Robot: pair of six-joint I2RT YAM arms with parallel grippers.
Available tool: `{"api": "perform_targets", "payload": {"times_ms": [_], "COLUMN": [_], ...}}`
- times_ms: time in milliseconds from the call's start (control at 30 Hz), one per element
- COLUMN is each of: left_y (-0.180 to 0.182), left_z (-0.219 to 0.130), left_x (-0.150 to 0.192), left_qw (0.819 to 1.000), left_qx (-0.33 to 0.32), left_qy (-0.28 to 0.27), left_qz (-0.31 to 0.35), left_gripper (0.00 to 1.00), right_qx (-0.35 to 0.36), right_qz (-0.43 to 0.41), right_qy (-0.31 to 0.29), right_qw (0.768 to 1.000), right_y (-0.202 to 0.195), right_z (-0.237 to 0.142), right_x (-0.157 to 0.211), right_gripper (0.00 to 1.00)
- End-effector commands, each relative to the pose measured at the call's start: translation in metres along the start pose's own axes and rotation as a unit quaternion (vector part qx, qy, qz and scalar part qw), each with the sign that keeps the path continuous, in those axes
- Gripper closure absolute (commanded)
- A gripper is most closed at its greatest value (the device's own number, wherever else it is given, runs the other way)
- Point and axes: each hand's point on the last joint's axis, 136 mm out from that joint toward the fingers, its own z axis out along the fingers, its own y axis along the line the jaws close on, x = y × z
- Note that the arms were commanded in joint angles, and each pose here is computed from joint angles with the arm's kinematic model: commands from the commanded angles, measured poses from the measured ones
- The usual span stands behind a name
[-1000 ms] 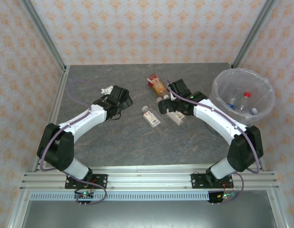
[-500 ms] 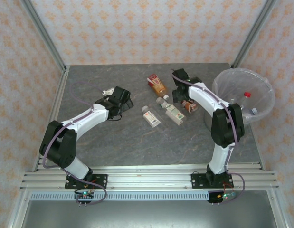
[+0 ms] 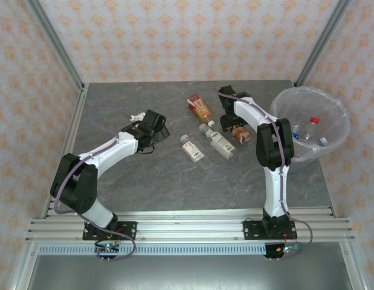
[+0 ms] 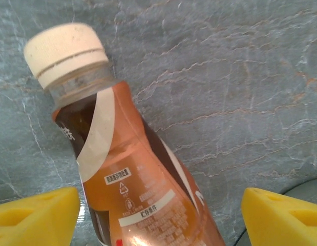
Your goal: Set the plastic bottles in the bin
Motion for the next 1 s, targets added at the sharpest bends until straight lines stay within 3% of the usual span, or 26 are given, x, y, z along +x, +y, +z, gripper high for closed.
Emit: {"api": "perform_targets", "payload": {"times_ms": [0,167,333,433,567,967], "left_y": [0.001,-0.004,-0.031,-0.04,-0.042,-0.051], "left_z": [-0.001,0.0,-0.006,-0.012,-0.019,-0.022], "left_x": [-0.004,-0.003,-0.001,-0.002,-0.005,-0.003], "left_qw": [1.0,1.0,0.996,0.993,0.991,0.987], "left_qx": [-0.013,-0.001,0.087,0.118,0.133,0.157], "left_qy": [-0.004,0.0,0.0,-0.004,-0.013,-0.007], "left_qz": [0.004,0.009,0.018,0.023,0.031,0.035], "left_gripper": [0.0,0.0,0.0,0.0,0.0,0.0], "right_qx": [-0.003,-0.033,-0.068,-0.07,-0.077,-0.078], "right_qz": [-0.026,-0.035,-0.033,-0.028,-0.013,0.053], "right_qy": [0.038,0.064,0.084,0.087,0.072,-0.021], "right_qw": [0.999,0.997,0.994,0.993,0.994,0.995], "right_y": [0.002,0.012,0.028,0.03,0.029,0.012], "right_z": [0.006,0.019,0.029,0.031,0.022,-0.028], "right_x": [0.011,0.02,0.027,0.028,0.022,0.004], "right_gripper": [0.17,0.18,0.21,0.29,0.43,0.5]}}
